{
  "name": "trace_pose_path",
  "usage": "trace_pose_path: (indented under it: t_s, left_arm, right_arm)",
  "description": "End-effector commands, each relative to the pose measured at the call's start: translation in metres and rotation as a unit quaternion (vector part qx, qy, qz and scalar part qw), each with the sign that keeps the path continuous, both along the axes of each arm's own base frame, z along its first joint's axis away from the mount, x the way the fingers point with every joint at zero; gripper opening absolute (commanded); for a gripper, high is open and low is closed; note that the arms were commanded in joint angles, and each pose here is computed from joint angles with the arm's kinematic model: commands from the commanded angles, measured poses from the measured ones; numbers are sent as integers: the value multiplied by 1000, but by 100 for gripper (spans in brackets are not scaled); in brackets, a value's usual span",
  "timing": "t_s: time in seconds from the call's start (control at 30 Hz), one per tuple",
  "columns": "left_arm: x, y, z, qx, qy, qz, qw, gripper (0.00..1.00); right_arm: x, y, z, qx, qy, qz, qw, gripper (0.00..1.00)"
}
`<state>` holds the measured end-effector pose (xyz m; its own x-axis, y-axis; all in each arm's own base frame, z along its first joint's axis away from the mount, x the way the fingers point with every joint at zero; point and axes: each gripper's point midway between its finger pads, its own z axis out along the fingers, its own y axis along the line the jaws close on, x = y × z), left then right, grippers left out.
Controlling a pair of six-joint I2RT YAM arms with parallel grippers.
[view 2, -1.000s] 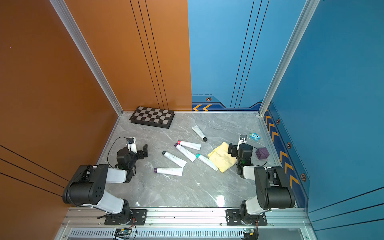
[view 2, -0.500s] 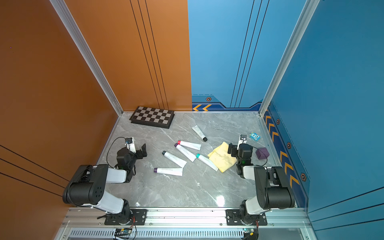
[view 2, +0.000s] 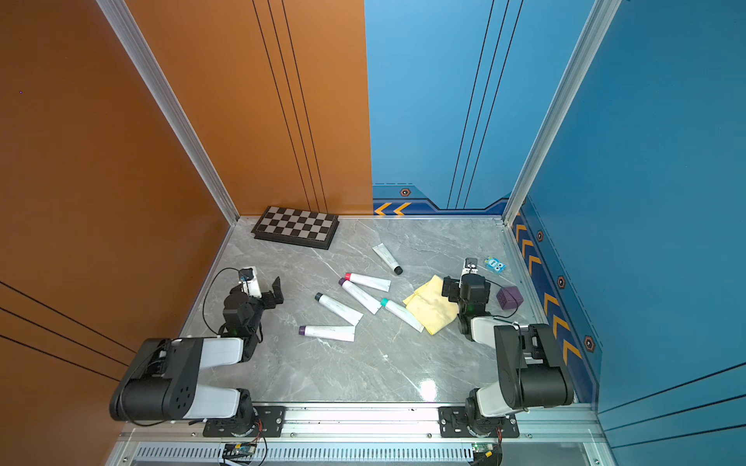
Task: Wipe the surface of the toothpaste tube
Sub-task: Adjust the toothpaste at the center of the board.
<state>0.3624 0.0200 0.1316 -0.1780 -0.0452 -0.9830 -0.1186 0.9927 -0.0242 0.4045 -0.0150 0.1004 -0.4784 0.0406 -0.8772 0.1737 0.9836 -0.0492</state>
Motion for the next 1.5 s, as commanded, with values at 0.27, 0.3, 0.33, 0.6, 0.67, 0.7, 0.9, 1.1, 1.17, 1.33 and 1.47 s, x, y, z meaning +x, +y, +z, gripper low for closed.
trace_pose_path:
  t_s: [0.27,0.3,0.33,0.6,0.67,0.7,0.9,1.1,1.17,1.33,1.47]
  left_arm:
    - [-20,7,66,-95,52,85,990,99]
    - [-17,0,71,-94,51,74,991,99]
    - [-16,-4,73,-95,50,70,992,99]
    - [-1,-40,54,-93,189,7,977,99]
    - [0,-45,55,-127,174,-7,977,99]
    - [1,-50,57,-153,159,-29,975,99]
    - [18,-54,49,-203,164,-38,965,99]
    - [15,-64,4,-147,301,-28,942,99]
    - [9,-55,2,-164,294,6,942,99]
    - [20,-80,7,-224,278,-49,933,99]
    - [21,-92,6,-219,283,-65,932,98]
  right_arm:
    - [-15,10,83,256,-51,-128,957,100]
    - [-15,8,78,272,-40,-141,951,100]
    - [-17,6,73,276,-30,-154,948,100]
    - [-27,16,75,233,-38,-146,961,100]
    - [-29,23,80,211,-37,-132,968,100]
    - [-29,25,83,203,-34,-127,970,100]
    - [-26,44,80,175,-11,-101,979,100]
    - [-27,72,88,141,-13,-62,988,100]
    - [-28,77,91,130,-19,-58,990,100]
    - [-28,87,91,123,-17,-45,991,100]
    - [-30,93,93,120,-11,-38,992,100]
